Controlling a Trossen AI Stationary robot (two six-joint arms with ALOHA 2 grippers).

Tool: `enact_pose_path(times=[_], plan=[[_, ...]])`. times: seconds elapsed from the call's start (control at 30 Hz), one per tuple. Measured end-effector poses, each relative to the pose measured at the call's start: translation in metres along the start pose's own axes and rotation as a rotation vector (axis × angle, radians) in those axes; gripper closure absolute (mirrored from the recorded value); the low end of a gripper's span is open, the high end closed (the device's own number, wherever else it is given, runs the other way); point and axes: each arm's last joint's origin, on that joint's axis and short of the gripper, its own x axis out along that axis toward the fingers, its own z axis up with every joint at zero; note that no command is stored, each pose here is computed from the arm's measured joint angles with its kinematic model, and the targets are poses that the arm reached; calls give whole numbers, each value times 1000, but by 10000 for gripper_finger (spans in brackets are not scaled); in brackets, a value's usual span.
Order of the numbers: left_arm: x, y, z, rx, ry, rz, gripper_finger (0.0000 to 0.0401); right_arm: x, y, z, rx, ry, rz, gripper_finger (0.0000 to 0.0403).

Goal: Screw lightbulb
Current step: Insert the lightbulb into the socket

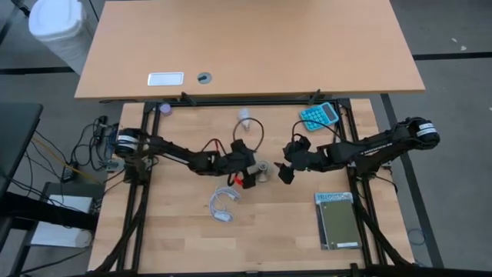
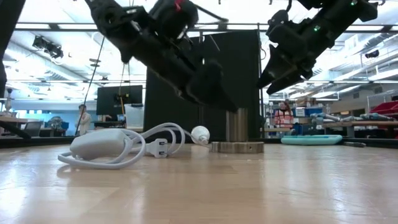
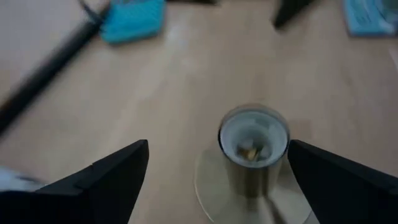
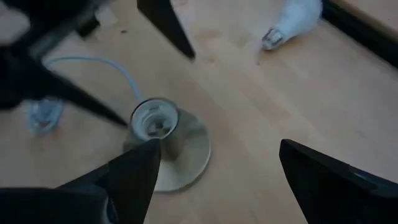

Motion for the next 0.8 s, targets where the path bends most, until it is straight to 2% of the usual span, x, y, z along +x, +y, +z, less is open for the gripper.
enact_pose_path(times=[0.23, 0.5, 0.67, 0.8], plan=[[-38, 38, 18, 12, -27, 149, 11, -2, 6, 2, -24, -49, 15, 74], [-66, 69, 30, -39, -30, 230, 11, -1, 3, 7, -12, -96, -28, 74], [-63, 83, 18, -94, 67, 287, 11, 7, -7, 19, 58, -143, -46, 74], [-59, 83, -7, -162, 42, 256, 18, 20, -20, 36, 79, -186, 4, 74]])
